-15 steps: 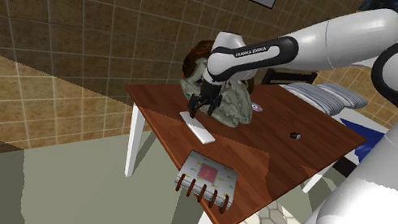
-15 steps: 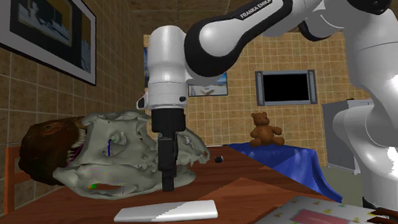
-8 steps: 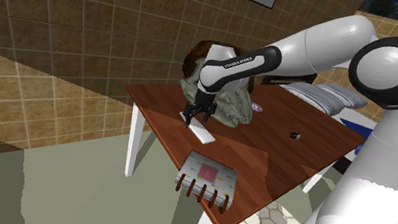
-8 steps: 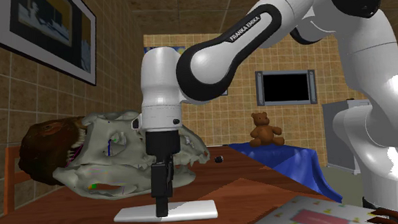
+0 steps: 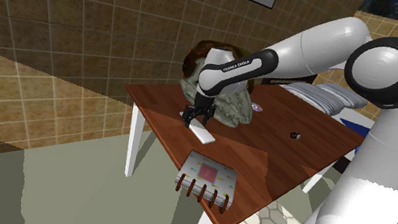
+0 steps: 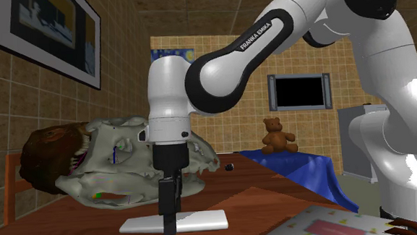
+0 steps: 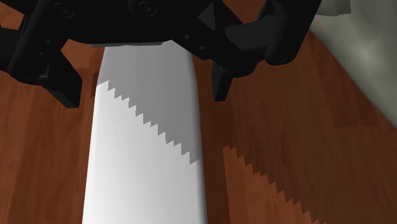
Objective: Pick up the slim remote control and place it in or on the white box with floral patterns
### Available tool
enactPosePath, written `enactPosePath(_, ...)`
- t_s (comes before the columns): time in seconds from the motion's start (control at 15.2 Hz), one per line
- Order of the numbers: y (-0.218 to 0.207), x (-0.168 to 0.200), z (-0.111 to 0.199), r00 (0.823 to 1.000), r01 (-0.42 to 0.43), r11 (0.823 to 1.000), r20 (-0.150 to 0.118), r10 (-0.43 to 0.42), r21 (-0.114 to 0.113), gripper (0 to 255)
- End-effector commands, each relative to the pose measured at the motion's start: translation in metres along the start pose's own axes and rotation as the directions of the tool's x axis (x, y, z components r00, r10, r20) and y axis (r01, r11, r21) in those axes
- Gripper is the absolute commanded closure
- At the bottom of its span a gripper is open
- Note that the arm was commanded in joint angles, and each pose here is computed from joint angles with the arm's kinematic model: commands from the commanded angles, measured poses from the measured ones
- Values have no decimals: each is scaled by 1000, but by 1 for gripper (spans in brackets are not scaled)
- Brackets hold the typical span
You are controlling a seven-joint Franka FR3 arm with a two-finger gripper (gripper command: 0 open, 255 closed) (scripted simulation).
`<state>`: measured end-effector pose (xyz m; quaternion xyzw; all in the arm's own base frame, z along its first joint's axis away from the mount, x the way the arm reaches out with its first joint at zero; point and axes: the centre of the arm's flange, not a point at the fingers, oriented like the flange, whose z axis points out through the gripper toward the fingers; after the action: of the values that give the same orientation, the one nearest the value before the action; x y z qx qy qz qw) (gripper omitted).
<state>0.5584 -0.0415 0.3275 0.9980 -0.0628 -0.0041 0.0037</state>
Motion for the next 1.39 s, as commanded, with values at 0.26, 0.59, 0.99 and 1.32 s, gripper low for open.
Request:
enactPosePath(0.26, 0, 0, 0, 1000, 0, 1000, 0, 0, 0, 255)
enactPosePath(0.59, 0, 0, 0, 1000, 0, 1000, 0, 0, 0, 255)
enactPosePath(0.99, 0, 0, -26, 1000, 0, 1000, 0, 0, 0, 255)
enactPosePath(1.32, 0, 0, -53, 1000, 0, 1000, 0, 0, 0, 255)
